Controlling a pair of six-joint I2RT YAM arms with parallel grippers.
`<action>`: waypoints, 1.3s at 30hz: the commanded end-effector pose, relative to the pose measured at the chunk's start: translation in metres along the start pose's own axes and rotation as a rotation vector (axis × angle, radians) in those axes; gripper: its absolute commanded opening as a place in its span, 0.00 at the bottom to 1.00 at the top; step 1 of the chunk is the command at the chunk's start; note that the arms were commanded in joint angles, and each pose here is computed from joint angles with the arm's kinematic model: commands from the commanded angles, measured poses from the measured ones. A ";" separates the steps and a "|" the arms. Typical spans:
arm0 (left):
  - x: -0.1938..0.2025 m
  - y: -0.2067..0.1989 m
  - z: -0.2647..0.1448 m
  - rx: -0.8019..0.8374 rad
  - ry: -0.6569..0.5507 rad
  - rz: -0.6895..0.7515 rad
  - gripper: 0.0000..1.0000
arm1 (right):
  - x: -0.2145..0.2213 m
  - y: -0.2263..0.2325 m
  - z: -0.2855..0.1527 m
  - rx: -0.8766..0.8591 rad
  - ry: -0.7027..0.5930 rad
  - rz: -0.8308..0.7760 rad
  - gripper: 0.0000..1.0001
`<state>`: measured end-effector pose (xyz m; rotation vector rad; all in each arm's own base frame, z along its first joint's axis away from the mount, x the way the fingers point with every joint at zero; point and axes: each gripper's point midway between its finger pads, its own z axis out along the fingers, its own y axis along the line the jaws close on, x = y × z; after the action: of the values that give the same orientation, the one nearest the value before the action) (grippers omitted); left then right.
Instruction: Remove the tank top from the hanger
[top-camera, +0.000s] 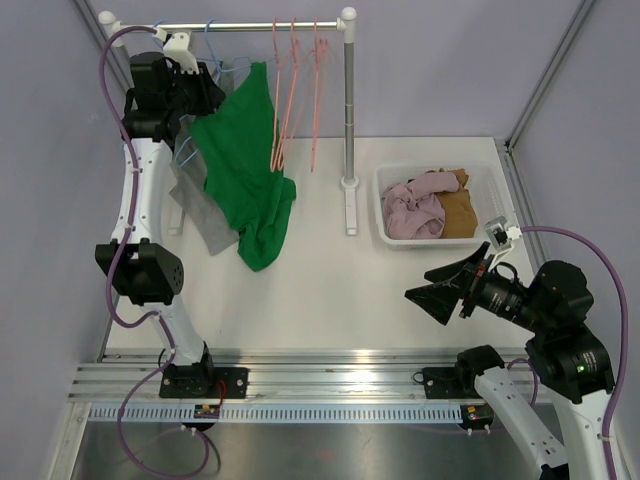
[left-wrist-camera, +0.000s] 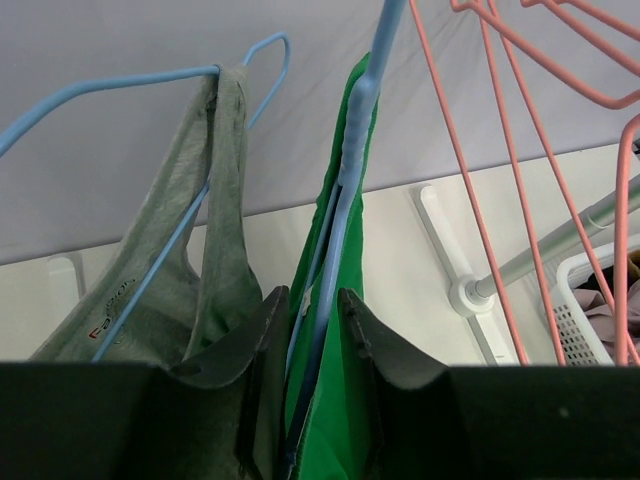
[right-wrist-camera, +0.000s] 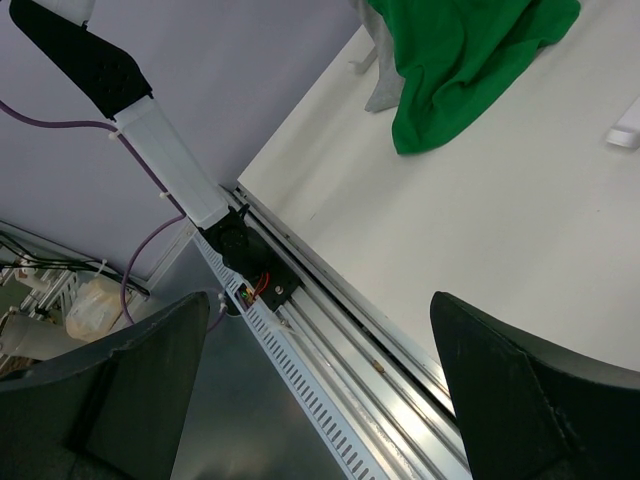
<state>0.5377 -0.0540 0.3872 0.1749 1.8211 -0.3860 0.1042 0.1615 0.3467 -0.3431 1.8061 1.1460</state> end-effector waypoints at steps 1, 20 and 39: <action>-0.032 -0.014 -0.008 0.052 -0.088 0.008 0.29 | 0.000 0.008 -0.002 -0.040 0.000 -0.006 0.99; -0.070 -0.039 -0.039 0.088 -0.180 -0.010 0.00 | -0.003 0.008 0.000 -0.036 -0.001 -0.002 0.98; -0.103 -0.094 -0.139 0.157 -0.271 -0.086 0.00 | -0.012 0.020 -0.013 -0.025 -0.018 -0.042 0.99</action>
<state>0.4327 -0.0764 0.5074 0.1368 1.6067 -0.5309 0.0964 0.1610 0.3554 -0.3534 1.7952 1.1584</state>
